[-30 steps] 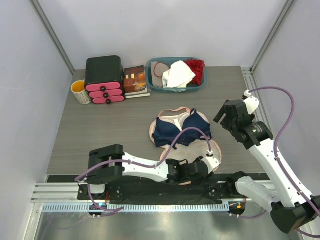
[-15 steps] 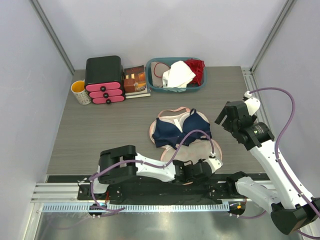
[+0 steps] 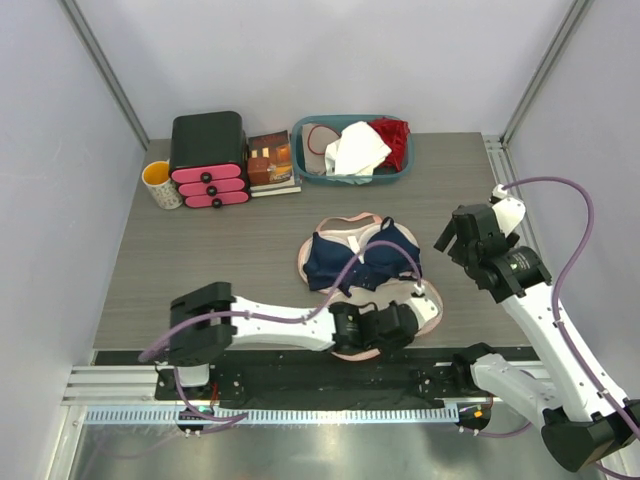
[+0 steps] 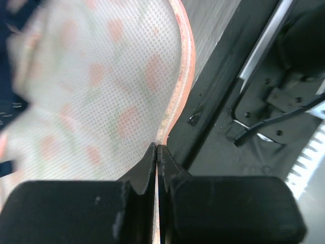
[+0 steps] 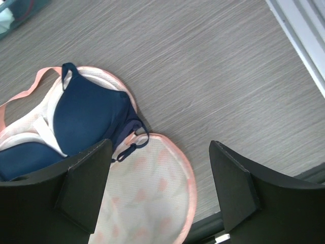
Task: Place the bra in the laundry bag and zip it closed
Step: Close the laundry bag at the center of the board.
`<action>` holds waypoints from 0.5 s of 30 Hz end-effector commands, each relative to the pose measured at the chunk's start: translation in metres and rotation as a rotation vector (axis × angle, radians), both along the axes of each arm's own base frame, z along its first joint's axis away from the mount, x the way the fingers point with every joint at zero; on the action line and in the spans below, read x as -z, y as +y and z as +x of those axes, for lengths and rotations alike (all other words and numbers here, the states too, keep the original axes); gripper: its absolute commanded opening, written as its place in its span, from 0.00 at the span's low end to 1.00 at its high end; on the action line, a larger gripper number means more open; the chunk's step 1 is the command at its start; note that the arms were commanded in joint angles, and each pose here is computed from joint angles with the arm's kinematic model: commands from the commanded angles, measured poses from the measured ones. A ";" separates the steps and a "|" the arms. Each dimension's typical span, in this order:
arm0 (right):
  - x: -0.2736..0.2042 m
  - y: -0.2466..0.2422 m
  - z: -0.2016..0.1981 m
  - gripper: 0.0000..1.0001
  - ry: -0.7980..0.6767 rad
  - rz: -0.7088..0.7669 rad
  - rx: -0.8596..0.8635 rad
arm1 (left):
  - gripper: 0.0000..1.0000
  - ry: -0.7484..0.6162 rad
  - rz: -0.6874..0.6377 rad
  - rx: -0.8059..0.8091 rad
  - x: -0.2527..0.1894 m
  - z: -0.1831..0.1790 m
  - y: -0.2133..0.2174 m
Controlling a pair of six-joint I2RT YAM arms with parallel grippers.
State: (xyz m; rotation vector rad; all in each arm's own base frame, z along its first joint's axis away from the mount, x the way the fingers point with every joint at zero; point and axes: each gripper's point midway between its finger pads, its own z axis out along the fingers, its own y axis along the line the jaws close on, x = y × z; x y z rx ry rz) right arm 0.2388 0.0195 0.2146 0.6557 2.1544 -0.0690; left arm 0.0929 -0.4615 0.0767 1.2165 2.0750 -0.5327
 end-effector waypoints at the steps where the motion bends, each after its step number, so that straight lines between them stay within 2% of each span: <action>1: -0.023 -0.019 0.000 0.82 -0.055 -0.038 0.081 | 0.00 0.039 -0.100 0.012 -0.065 0.009 0.013; 4: -0.031 -0.034 0.000 0.83 -0.057 -0.089 0.138 | 0.00 0.120 -0.148 0.024 -0.079 0.016 0.020; 5: -0.033 -0.036 0.001 0.83 -0.057 -0.094 0.141 | 0.00 0.135 -0.167 0.000 -0.086 0.030 0.026; 7: -0.039 -0.037 0.004 0.83 -0.060 -0.091 0.145 | 0.00 0.174 -0.148 -0.007 -0.088 0.040 0.037; 11: -0.039 -0.029 0.012 0.83 -0.067 -0.068 0.113 | 0.00 0.167 -0.094 -0.078 -0.098 0.101 0.056; 15: -0.017 -0.011 0.020 0.82 -0.019 -0.024 0.033 | 0.00 0.146 -0.050 -0.126 -0.095 0.152 0.072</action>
